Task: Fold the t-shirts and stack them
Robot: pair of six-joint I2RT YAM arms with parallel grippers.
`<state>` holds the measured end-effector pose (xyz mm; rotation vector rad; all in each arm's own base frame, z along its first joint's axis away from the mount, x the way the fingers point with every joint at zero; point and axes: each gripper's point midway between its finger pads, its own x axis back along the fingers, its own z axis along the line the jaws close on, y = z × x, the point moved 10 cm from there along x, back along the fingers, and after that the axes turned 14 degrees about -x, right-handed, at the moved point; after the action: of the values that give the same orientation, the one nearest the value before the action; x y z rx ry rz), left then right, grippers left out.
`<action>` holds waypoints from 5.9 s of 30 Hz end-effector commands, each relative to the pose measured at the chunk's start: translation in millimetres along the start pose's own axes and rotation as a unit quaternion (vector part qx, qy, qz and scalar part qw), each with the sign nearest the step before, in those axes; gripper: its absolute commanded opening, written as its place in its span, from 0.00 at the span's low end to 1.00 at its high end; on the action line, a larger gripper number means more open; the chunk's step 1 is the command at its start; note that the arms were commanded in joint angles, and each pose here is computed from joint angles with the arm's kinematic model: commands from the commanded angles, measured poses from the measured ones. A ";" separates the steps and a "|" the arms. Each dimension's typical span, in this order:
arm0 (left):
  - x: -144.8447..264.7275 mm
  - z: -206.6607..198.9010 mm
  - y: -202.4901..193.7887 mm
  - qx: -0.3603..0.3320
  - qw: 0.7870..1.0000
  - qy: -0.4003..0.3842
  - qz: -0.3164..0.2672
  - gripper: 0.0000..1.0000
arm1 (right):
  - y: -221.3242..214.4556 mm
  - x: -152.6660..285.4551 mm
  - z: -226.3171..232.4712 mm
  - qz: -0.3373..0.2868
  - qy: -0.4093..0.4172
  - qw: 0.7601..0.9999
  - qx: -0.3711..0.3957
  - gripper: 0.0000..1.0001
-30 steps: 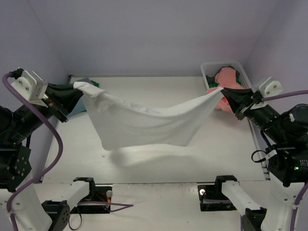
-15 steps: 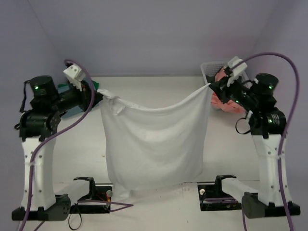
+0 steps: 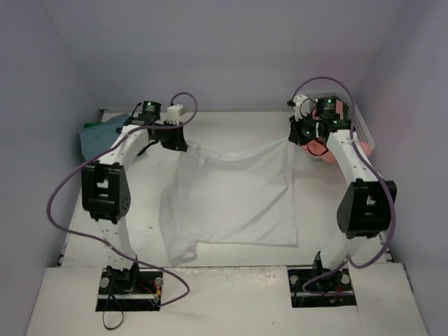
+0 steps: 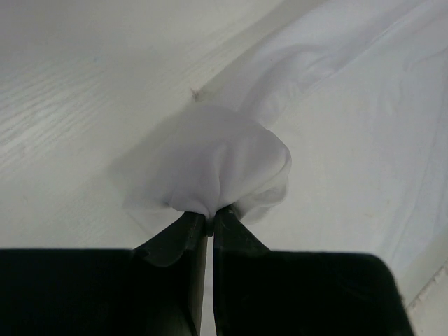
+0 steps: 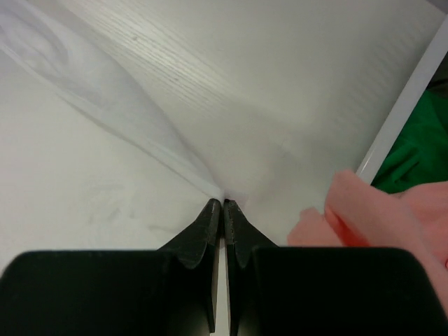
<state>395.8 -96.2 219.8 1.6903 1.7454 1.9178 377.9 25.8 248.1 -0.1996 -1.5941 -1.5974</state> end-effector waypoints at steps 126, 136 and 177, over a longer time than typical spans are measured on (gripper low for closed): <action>-5.5 -209.8 -208.8 -0.493 0.821 -0.030 0.285 0.80 | -203.5 27.2 143.2 0.231 0.098 0.855 0.454 0.64; 8.1 -207.1 -198.6 -0.508 0.827 0.015 0.239 0.43 | -213.1 23.2 140.9 0.251 0.105 0.848 0.454 0.47; -12.5 -181.7 -164.0 -0.482 0.847 0.078 0.212 0.21 | -222.8 32.2 132.3 0.269 0.113 0.799 0.526 0.65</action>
<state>153.5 -155.9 115.1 1.6566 0.0954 2.4312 161.3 89.9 127.7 0.1153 -1.8189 -0.2007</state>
